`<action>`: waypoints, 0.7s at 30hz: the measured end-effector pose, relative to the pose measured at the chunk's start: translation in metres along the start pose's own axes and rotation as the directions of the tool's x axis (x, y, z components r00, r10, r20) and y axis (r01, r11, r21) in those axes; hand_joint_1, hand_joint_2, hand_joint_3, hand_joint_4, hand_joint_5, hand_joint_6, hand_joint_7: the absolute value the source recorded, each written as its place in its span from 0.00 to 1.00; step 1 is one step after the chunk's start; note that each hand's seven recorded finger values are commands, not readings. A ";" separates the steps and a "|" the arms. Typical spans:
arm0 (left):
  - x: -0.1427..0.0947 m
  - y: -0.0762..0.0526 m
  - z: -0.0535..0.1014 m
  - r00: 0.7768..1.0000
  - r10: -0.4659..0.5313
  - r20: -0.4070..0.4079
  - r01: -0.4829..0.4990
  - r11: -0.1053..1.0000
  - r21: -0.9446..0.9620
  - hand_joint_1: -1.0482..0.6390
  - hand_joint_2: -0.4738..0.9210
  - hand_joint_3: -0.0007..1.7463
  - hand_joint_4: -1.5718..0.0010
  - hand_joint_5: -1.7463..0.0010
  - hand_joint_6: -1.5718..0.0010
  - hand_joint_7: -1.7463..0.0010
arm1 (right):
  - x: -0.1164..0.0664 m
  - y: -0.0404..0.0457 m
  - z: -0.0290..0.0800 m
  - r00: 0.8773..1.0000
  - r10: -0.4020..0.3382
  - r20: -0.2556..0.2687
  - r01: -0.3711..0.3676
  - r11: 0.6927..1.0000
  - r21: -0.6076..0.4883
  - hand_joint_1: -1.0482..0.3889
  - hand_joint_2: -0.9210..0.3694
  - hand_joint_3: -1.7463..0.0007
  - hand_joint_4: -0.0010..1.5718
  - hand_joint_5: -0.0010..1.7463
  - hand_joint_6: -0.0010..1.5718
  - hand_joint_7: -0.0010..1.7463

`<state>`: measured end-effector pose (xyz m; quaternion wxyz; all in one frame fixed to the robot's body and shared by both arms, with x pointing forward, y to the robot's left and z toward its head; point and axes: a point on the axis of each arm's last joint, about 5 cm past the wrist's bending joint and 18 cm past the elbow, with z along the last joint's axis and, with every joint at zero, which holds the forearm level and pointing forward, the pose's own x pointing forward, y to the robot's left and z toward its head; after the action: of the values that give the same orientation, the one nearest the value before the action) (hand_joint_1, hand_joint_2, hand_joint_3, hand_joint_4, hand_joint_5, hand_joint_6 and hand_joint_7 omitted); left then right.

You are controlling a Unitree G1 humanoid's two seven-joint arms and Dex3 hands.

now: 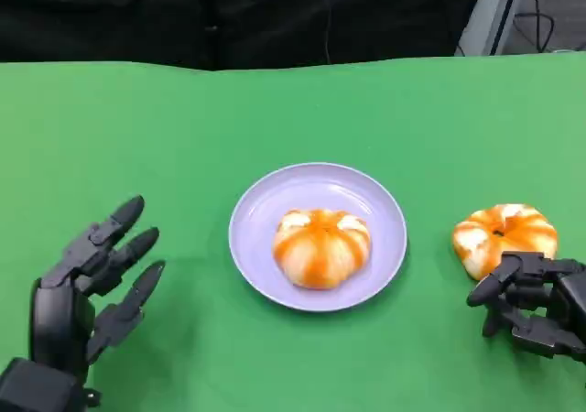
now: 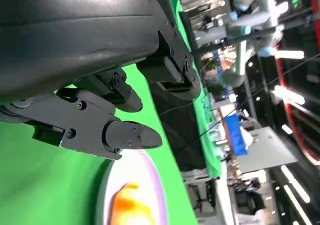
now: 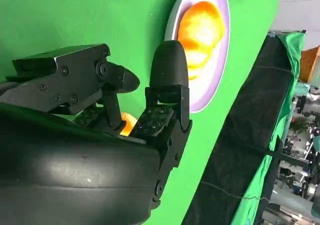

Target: Grasp the bread from the table and place it into the plate.

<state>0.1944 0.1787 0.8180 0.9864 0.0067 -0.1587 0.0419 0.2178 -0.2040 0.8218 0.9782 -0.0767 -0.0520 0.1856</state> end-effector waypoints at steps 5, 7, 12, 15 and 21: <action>-0.003 0.001 -0.003 0.998 0.032 -0.049 -0.034 0.999 -0.042 0.60 1.00 0.23 0.42 0.98 0.39 0.97 | 0.000 0.0000 0.000 1.000 0.000 0.000 0.000 1.000 0.000 0.82 0.07 0.63 0.56 0.79 0.59 0.56; -0.003 0.001 -0.003 0.998 0.032 -0.051 -0.035 0.998 -0.047 0.60 1.00 0.23 0.41 0.99 0.38 0.97 | 0.000 0.0000 0.000 1.000 0.000 0.000 0.000 1.000 0.000 0.82 0.07 0.63 0.56 0.79 0.59 0.56; -0.004 0.001 -0.004 0.998 0.021 -0.055 -0.024 0.998 -0.058 0.58 1.00 0.26 0.24 0.83 0.21 0.87 | 0.000 0.0000 0.000 1.000 -0.001 0.000 0.001 1.000 0.000 0.83 0.07 0.63 0.56 0.79 0.59 0.56; -0.005 0.001 -0.005 0.998 0.008 -0.068 -0.013 0.998 -0.069 0.58 1.00 0.25 0.39 0.51 0.27 0.67 | 0.000 0.0000 0.000 1.000 -0.002 0.000 0.002 1.000 0.000 0.82 0.07 0.63 0.56 0.79 0.59 0.56; -0.007 0.000 -0.007 0.996 0.009 -0.090 -0.017 0.996 -0.093 0.58 1.00 0.24 0.42 0.34 0.35 0.47 | 0.000 0.0000 0.000 1.000 -0.002 0.000 0.002 1.000 0.000 0.83 0.07 0.62 0.56 0.79 0.59 0.56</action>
<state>0.1903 0.1781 0.8095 0.9915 -0.0423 -0.1162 0.0412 0.2178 -0.2040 0.8219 0.9784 -0.0766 -0.0521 0.1846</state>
